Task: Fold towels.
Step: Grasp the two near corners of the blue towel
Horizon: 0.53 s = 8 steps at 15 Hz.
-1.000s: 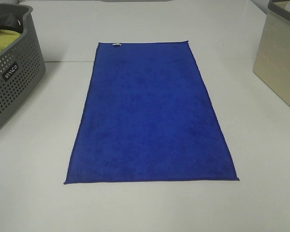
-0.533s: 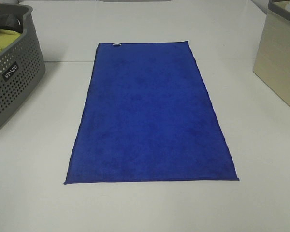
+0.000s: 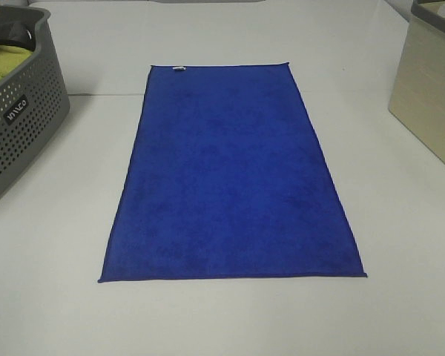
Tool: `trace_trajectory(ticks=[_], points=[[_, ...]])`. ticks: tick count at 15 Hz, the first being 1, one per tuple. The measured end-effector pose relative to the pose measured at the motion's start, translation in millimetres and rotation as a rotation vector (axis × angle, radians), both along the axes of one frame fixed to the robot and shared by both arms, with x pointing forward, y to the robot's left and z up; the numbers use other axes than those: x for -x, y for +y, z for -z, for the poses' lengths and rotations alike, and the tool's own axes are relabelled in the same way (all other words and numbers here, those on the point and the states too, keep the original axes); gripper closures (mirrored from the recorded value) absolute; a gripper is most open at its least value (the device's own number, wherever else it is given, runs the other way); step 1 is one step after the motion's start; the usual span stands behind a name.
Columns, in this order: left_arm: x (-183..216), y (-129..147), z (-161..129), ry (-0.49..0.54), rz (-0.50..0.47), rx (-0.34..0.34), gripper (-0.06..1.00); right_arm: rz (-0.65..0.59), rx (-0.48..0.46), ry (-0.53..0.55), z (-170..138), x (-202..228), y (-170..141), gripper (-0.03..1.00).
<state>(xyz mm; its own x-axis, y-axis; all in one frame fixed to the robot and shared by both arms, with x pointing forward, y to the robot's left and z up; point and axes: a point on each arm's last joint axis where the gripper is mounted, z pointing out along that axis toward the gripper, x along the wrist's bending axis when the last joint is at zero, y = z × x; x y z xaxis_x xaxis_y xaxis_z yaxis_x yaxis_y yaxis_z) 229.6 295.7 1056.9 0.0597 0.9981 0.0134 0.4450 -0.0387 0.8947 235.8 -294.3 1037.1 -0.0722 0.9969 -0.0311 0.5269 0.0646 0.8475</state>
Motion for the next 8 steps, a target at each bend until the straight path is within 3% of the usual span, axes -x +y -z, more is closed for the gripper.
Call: trace_trajectory(ticks=[8], points=[[0.0,0.0,0.0,0.0,0.0,0.0,0.3,0.0,0.0,0.0,0.0,0.0,0.0,0.22]])
